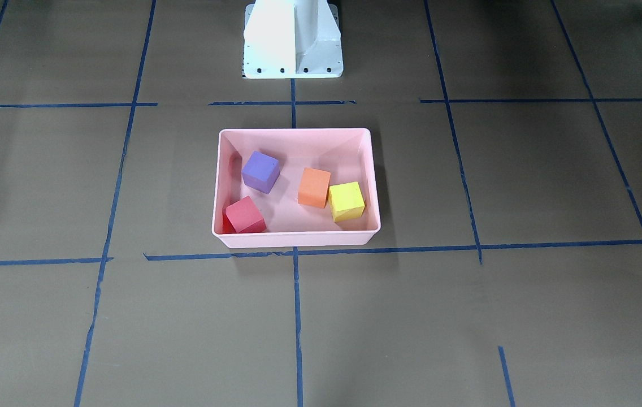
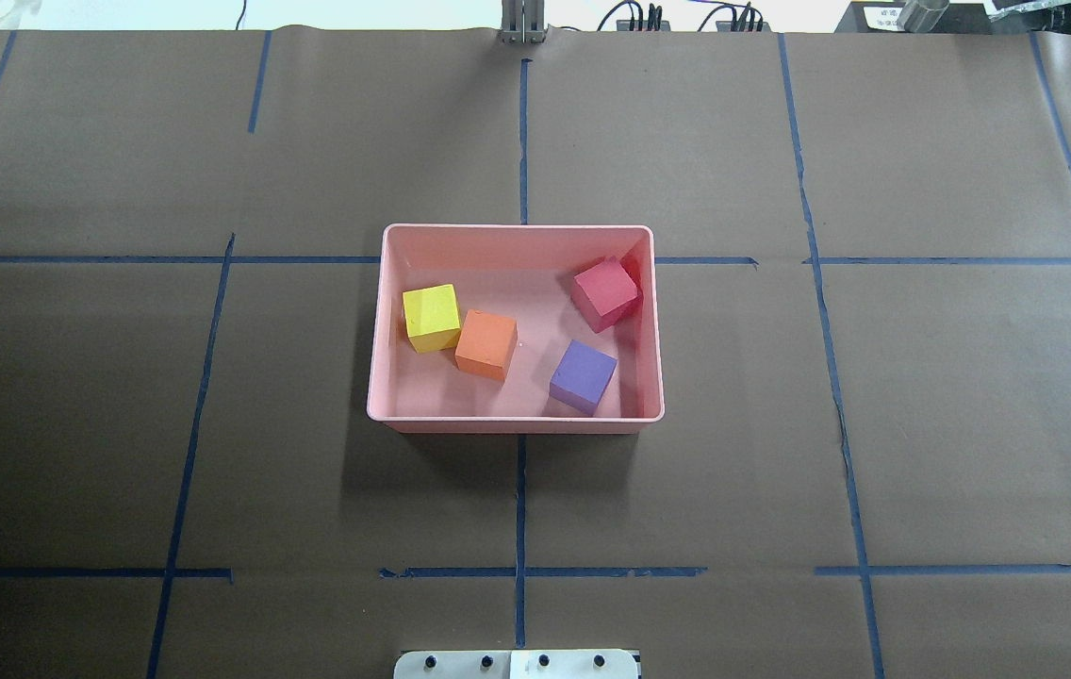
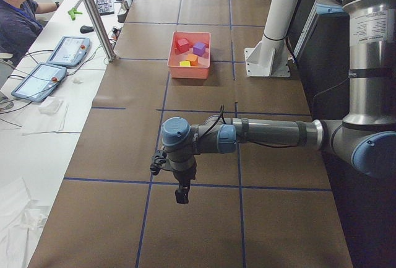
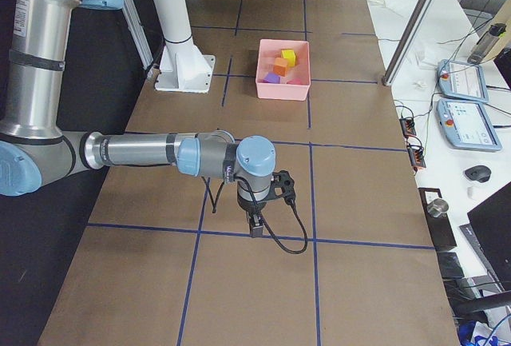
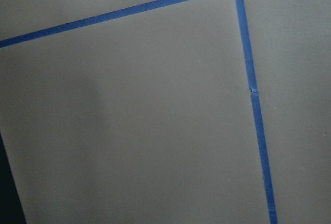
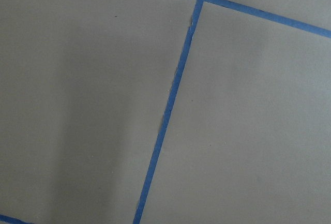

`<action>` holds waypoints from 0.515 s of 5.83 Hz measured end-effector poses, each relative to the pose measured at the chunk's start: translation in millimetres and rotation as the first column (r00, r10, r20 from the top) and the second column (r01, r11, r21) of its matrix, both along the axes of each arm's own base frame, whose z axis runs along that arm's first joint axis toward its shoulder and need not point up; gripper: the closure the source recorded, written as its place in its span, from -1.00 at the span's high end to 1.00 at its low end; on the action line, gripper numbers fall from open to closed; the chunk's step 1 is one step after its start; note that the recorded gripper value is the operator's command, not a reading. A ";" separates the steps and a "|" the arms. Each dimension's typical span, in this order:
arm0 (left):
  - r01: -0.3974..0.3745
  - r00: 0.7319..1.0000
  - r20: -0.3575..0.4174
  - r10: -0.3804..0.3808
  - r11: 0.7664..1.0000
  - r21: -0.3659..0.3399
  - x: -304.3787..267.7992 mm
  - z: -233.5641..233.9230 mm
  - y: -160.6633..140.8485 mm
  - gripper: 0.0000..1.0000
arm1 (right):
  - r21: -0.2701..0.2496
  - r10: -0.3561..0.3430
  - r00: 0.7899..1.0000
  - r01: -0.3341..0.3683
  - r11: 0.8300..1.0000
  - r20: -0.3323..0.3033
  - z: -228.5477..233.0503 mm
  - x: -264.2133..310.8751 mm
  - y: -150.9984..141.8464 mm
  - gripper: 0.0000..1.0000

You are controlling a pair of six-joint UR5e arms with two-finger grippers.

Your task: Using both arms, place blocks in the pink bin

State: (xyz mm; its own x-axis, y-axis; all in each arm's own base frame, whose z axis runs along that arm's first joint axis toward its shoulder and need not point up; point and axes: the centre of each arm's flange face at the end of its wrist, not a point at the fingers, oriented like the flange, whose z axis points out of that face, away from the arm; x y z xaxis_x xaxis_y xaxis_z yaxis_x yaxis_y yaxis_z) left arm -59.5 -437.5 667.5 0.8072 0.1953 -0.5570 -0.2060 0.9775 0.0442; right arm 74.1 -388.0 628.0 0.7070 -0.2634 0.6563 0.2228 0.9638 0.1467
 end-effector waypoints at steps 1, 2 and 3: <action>0.001 1.000 -0.029 -0.001 1.000 -0.001 2.3 -0.8 1.5 1.00 | 0.000 0.000 1.000 0.000 1.000 0.000 0.2 0.0 0.0 1.00; 0.007 0.995 -0.098 -0.008 1.000 -0.010 7.1 -2.7 4.3 1.00 | 0.000 0.000 1.000 0.000 1.000 0.000 0.2 -0.1 0.0 1.00; 0.013 0.988 -0.151 -0.016 1.000 -0.018 10.8 -4.5 6.2 1.00 | 0.000 -0.001 1.000 0.001 1.000 0.000 0.2 -0.4 0.0 1.00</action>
State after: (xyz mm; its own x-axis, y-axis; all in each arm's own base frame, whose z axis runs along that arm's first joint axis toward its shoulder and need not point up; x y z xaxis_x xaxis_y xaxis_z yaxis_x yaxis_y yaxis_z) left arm -48.7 -431.2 662.9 0.7164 0.1736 -0.6757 -0.1844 0.9812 0.0567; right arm 73.6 -388.0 628.2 0.7067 -0.2638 0.6565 0.2238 0.9636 0.1463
